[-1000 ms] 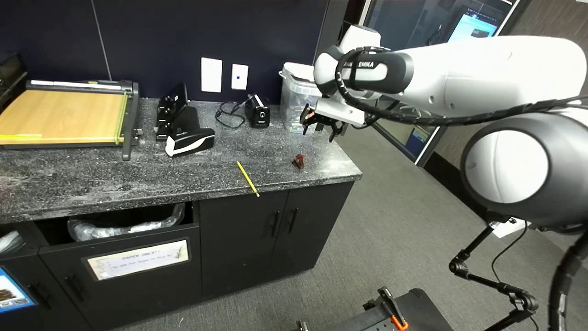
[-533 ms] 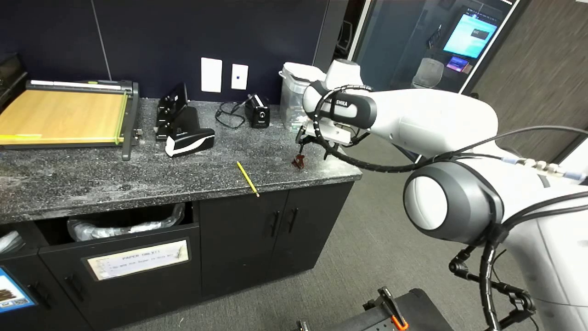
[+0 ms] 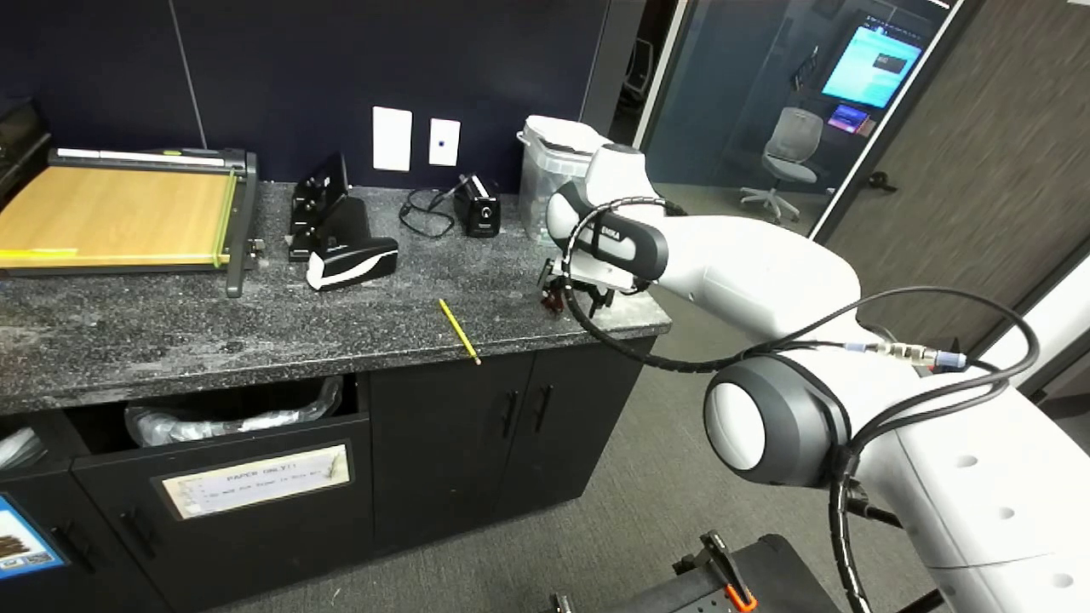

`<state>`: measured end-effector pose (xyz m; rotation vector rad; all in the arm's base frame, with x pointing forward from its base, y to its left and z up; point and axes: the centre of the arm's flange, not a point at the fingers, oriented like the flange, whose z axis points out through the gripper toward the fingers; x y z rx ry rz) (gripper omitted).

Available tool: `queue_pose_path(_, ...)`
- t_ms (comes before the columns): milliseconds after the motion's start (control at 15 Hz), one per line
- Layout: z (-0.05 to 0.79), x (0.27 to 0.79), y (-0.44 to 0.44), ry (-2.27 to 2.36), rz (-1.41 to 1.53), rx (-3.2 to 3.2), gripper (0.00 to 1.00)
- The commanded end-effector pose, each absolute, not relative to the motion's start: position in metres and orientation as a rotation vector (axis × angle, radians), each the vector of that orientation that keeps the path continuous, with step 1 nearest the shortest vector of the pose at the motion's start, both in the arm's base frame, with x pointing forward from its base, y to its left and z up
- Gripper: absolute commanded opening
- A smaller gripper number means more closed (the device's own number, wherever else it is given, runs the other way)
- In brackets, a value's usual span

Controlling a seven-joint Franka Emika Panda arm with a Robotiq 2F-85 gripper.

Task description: Move the staple remover to the right

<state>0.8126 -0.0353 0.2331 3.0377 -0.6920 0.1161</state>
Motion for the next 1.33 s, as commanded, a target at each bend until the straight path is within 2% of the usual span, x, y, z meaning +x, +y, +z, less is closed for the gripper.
queue_pose_path(0, 0.224, 0.888, -0.032, -0.720, 0.114, 3.042, 0.75)
queue_pose_path(67, 0.221, 0.888, -0.031, -0.711, 0.117, 3.047, 0.72)
queue_pose_path(600, 0.233, 0.892, -0.010, -0.666, 0.230, 3.052, 0.12)
queue_pose_path(733, 0.235, 0.894, -0.005, -0.650, 0.280, 3.031, 0.00)
queue_pose_path(867, 0.240, 0.897, -0.002, -0.637, 0.346, 3.013, 0.03)
queue_pose_path(1267, 0.288, 0.901, -0.013, -0.664, 0.526, 3.034, 0.04)
